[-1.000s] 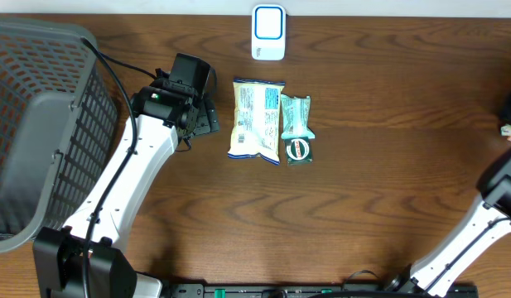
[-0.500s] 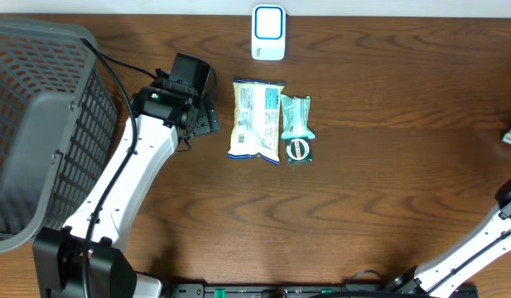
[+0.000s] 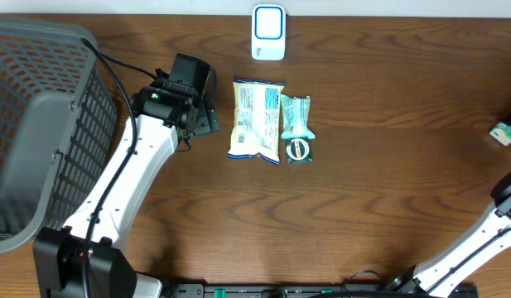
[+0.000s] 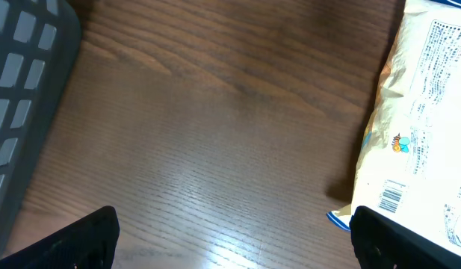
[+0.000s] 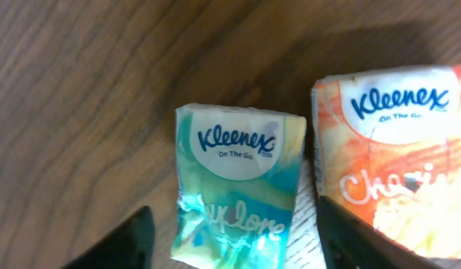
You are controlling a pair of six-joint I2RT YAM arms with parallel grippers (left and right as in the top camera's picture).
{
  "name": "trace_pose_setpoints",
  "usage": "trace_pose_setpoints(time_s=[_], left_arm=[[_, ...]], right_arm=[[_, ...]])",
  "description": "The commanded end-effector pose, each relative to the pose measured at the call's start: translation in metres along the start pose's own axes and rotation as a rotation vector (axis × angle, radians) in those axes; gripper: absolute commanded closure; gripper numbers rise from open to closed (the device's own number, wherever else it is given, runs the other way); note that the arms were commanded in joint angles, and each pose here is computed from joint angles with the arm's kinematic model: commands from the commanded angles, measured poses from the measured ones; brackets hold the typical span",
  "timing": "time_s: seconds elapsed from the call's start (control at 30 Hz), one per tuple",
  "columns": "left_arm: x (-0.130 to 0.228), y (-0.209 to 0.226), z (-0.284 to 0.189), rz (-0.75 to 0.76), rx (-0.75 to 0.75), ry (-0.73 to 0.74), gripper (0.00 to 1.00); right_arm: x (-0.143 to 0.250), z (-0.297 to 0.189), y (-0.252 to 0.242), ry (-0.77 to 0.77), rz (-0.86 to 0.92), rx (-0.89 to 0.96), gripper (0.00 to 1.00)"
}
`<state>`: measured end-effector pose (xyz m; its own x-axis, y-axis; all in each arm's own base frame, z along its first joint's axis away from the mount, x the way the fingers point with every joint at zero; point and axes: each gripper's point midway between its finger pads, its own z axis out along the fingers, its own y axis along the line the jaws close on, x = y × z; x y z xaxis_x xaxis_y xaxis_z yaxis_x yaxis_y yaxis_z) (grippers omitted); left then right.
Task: Scan the item barcode
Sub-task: 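Carry the teal pack right and drop it onto the orange pack, then return the right gripper over the light-green wipes pack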
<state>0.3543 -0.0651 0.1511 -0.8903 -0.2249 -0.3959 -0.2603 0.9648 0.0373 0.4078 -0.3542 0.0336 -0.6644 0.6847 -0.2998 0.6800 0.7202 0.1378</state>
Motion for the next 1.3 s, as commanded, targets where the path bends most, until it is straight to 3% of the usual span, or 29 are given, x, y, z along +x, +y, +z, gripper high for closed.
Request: trace_pose_setpoints(time_s=[0.0,0.1,0.33,0.5,0.63,0.8,0.93,1.17,1.27], left_arm=[[-0.003,0.003,-0.004,0.002,-0.011,-0.015,0.02],[-0.003,0.003,-0.004,0.002,-0.011,-0.015,0.02],[-0.003,0.003,-0.004,0.002,-0.011,-0.015,0.02],[-0.003,0.003,-0.004,0.002,-0.011,-0.015,0.02],[-0.003,0.003,-0.004,0.002,-0.011,-0.015,0.02],[-0.003,0.003,-0.004,0.002,-0.011,-0.015,0.02],[-0.003,0.003,-0.004,0.002,-0.011,-0.015,0.02],[-0.003,0.003,-0.004,0.002,-0.011,-0.015,0.03],[-0.003,0.003,-0.004,0.002,-0.011,-0.015,0.02]], right_arm=[[-0.011,-0.02,0.001,-0.045,-0.013,0.015,0.25],[-0.011,-0.02,0.009,-0.042,-0.018,-0.016,0.2],[-0.011,-0.028,0.03,-0.049,-0.089,-0.045,0.22],[-0.026,-0.067,0.036,-0.131,-0.099,-0.025,0.17],[-0.036,-0.105,0.047,-0.205,-0.086,-0.051,0.19],[-0.031,-0.151,0.114,-0.225,-0.084,-0.397,0.19],[-0.008,-0.176,0.18,-0.16,-0.162,-0.696,0.26],[0.053,-0.158,0.254,0.005,-0.336,-0.706,0.17],[0.075,-0.144,0.284,0.038,-0.412,-0.649,0.03]])
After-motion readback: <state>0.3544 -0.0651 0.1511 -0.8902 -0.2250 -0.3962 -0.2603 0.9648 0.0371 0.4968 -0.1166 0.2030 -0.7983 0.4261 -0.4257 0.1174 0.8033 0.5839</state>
